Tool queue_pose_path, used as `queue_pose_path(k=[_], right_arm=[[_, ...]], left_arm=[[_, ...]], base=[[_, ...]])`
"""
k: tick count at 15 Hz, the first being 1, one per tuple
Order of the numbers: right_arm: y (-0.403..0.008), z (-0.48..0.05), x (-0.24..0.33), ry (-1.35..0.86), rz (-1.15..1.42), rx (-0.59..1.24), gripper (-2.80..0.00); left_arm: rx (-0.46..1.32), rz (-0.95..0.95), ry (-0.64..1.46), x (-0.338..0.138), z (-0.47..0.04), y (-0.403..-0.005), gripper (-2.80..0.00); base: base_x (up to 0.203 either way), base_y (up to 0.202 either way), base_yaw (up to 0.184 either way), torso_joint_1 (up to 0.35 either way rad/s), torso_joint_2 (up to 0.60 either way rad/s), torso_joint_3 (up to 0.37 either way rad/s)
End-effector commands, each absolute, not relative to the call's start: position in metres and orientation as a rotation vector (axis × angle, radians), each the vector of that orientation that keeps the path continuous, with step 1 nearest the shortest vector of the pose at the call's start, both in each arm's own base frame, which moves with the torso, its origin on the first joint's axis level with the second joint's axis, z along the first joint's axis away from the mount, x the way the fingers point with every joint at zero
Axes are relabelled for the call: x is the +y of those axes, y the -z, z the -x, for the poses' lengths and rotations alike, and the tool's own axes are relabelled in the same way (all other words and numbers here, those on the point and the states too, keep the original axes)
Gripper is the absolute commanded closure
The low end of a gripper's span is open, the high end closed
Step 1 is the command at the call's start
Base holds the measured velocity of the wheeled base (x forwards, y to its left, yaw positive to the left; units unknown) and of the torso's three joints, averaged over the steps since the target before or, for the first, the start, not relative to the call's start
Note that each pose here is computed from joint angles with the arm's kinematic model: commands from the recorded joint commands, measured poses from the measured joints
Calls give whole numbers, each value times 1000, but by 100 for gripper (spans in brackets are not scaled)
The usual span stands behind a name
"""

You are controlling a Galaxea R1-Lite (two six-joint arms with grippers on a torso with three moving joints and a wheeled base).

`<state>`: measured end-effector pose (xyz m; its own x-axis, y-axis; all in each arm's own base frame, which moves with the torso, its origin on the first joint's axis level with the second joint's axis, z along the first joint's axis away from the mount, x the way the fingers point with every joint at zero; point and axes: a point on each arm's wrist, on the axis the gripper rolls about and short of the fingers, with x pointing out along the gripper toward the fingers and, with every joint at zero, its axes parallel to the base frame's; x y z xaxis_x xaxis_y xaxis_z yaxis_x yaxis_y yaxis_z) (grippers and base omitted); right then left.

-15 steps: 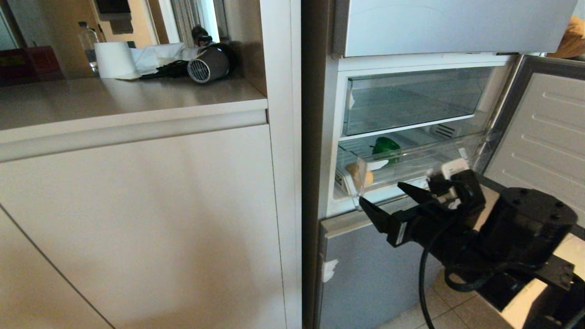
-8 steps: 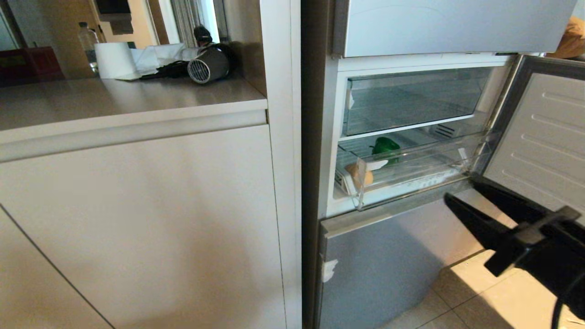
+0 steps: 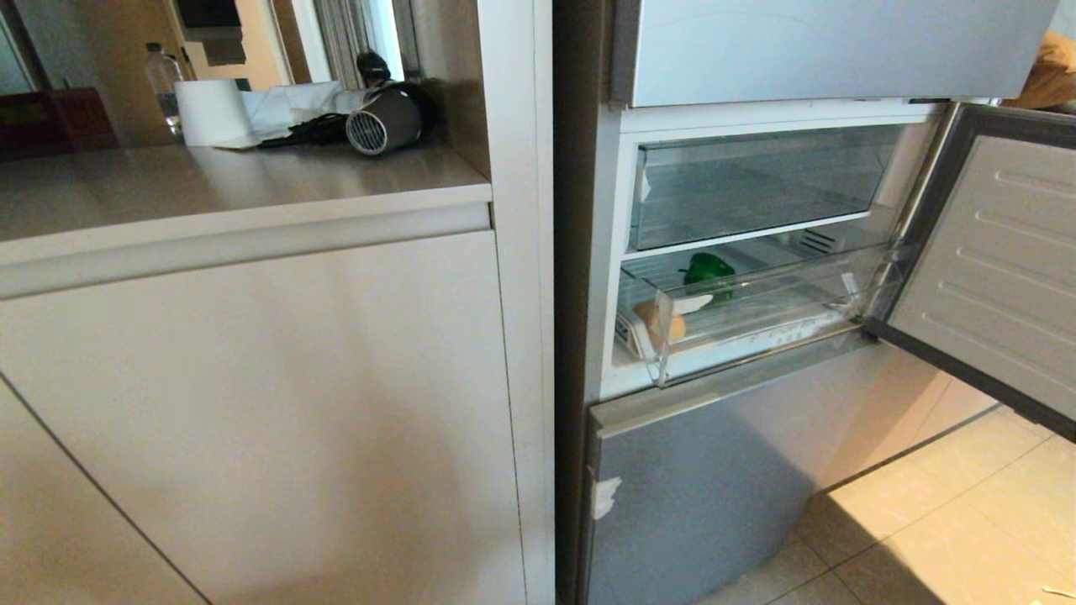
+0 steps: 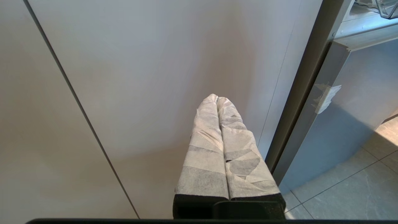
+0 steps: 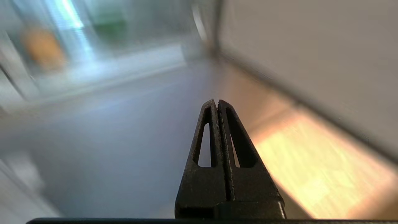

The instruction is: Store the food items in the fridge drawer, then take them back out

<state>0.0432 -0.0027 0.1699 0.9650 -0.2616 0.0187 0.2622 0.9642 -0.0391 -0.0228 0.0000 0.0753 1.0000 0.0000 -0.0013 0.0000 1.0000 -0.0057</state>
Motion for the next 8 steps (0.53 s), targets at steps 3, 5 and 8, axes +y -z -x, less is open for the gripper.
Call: queue_pose_path(k=[3, 5, 8], right_arm=[[-106, 0, -4, 83, 56, 153, 0], [-79, 1, 0, -59, 20, 246, 0], [-79, 1, 0, -25, 62, 261, 0]], left_arm=[[2, 6, 0, 0, 23, -75, 0], [2, 6, 0, 0, 23, -75, 0], [2, 6, 0, 0, 23, -75, 0]], base=[[0, 0, 0, 0, 0, 0], [0, 0, 0, 0, 0, 0], [0, 0, 0, 0, 0, 0]])
